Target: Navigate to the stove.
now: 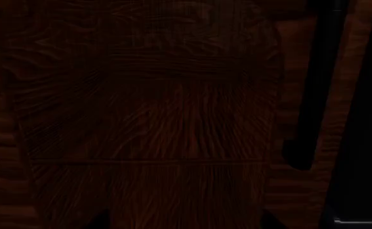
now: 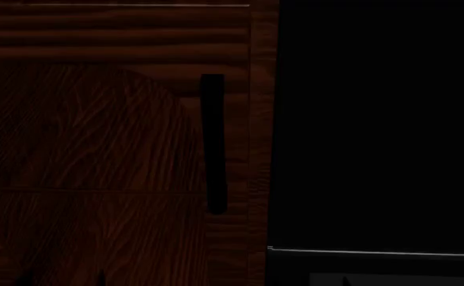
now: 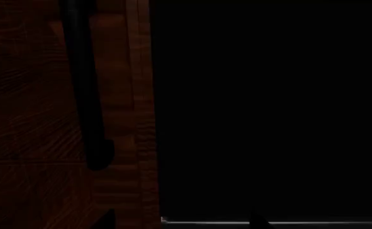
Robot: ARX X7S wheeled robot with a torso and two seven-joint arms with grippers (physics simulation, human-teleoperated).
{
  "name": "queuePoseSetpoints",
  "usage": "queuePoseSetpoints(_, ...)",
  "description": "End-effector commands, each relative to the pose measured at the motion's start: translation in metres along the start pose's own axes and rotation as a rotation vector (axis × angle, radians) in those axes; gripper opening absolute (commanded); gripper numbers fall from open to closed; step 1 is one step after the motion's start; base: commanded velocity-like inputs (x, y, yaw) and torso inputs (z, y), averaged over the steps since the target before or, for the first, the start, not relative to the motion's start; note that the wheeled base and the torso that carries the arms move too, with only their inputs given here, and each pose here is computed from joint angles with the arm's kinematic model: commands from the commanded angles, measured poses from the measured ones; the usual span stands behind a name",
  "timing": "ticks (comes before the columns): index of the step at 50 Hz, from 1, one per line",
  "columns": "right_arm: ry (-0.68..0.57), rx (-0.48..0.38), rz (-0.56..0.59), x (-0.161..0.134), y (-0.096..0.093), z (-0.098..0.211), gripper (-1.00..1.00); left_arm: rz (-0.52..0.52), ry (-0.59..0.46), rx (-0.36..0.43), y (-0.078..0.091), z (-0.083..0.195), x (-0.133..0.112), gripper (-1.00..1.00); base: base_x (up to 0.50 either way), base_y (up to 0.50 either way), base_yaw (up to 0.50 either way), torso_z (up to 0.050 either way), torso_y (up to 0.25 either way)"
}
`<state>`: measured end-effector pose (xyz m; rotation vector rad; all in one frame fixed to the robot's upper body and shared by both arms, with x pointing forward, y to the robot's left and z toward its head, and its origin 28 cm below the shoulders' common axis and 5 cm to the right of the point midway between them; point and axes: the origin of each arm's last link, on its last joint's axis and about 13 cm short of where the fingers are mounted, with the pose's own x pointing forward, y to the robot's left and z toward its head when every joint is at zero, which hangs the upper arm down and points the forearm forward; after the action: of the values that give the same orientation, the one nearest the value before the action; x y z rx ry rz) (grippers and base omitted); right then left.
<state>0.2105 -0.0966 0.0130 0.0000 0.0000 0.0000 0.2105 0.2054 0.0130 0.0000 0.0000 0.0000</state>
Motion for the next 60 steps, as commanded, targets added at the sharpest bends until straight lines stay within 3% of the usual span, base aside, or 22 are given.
queuePoseSetpoints(1, 0.000, 0.000, 0.000, 0.0014, 0.0005, -0.0019, 1.00, 0.000, 0.000, 0.000, -0.0001, -0.0019, 0.0013, 1.00, 0.00, 0.00, 0.00, 0.000, 0.000)
queuePoseSetpoints(20, -0.005, -0.003, 0.006, -0.0006, 0.0005, 0.0003, 1.00, 0.040, 0.022, 0.019, 0.0003, 0.0004, 0.0019, 1.00, 0.00, 0.00, 0.00, 0.000, 0.000)
queuePoseSetpoints(30, -0.013, 0.005, -0.001, -0.0002, -0.0002, 0.0010, 1.00, 0.026, 0.003, -0.010, 0.0014, 0.0004, 0.0010, 1.00, 0.00, 0.00, 0.00, 0.000, 0.000)
queuePoseSetpoints(39, -0.008, -0.062, -0.048, 0.0021, 0.0009, -0.0004, 1.00, 0.028, 0.007, -0.008, 0.0013, 0.0004, 0.0009, 1.00, 0.00, 0.00, 0.00, 0.000, 0.000)
queuePoseSetpoints(60, -0.009, -0.063, -0.047, 0.0015, 0.0006, -0.0004, 1.00, 0.029, 0.006, -0.008, 0.0015, 0.0005, 0.0011, 1.00, 0.00, 0.00, 0.00, 0.000, 0.000)
